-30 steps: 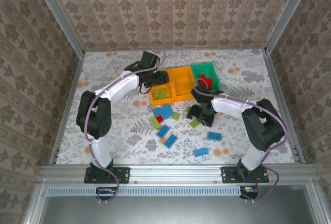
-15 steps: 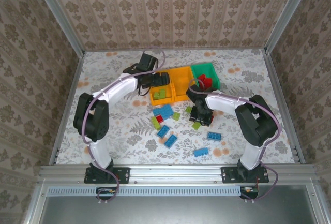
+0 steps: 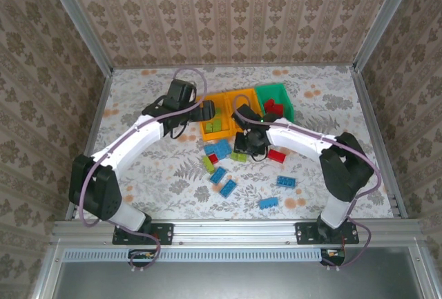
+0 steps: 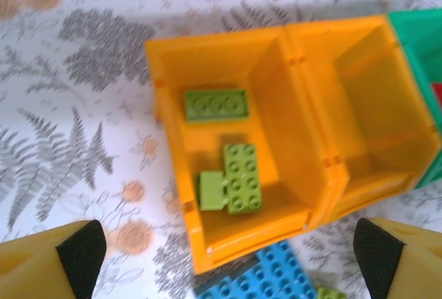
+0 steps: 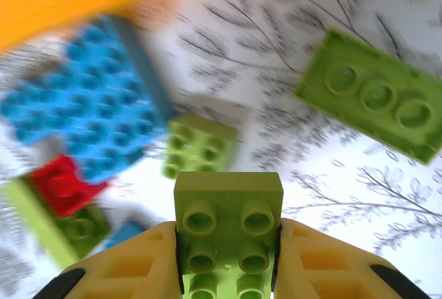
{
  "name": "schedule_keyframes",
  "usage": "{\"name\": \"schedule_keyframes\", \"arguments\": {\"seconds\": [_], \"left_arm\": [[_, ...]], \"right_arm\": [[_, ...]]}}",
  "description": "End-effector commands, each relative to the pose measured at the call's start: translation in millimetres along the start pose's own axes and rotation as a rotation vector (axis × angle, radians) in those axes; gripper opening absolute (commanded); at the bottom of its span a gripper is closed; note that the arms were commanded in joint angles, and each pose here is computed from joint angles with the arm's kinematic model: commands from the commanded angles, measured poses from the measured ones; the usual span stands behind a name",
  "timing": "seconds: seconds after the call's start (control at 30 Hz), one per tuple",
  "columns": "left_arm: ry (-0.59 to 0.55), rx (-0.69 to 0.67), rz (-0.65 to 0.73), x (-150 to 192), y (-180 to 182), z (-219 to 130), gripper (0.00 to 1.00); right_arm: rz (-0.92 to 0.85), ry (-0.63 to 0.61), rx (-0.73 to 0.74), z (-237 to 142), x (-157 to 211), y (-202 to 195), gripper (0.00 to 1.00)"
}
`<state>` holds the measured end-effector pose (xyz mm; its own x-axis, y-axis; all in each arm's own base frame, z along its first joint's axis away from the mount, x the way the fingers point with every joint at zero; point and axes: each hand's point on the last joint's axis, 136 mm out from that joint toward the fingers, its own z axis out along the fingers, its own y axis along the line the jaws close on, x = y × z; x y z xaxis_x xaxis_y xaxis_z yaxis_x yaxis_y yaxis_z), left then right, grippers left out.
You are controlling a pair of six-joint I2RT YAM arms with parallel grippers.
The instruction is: Sort the legos into containers by color
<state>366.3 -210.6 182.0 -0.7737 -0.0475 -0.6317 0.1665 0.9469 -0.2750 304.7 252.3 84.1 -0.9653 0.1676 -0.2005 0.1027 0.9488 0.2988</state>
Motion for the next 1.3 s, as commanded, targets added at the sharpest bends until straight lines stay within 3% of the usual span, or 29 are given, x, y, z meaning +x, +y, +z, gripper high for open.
{"name": "schedule_keyframes", "arguments": {"seconds": [0.0,0.2,0.37,0.57,0.83,0.97,1.27], "left_arm": [[0.097,-0.071,0.024,42.2,20.7,-2.0,0.95],[0.169,-0.05,0.036,90.9,28.6,-6.1,0.96],[0.231,-0.016,0.052,125.6,25.0,-8.8,1.0],[0.263,0.053,0.098,147.8,9.3,-8.5,1.0],[0.287,0.081,0.292,171.3,-3.6,-1.5,1.0],[0.344,0.035,0.245,175.5,0.0,4.1,0.99],[0.422,0.038,0.117,187.0,-8.8,18.9,0.82]], "right_arm": [[-0.024,-0.071,-0.176,-23.2,-32.7,36.3,0.25],[-0.062,-0.115,-0.333,-20.2,-84.1,88.7,0.26],[-0.056,-0.116,-0.336,-2.5,-115.2,103.3,0.27],[-0.028,-0.1,-0.306,24.8,-137.0,104.8,0.37],[-0.022,-0.093,-0.303,21.5,-140.6,103.8,0.58],[-0.023,-0.095,-0.301,14.2,-137.5,102.0,0.62],[-0.031,-0.143,-0.312,-15.0,-133.8,97.6,0.67]]}}
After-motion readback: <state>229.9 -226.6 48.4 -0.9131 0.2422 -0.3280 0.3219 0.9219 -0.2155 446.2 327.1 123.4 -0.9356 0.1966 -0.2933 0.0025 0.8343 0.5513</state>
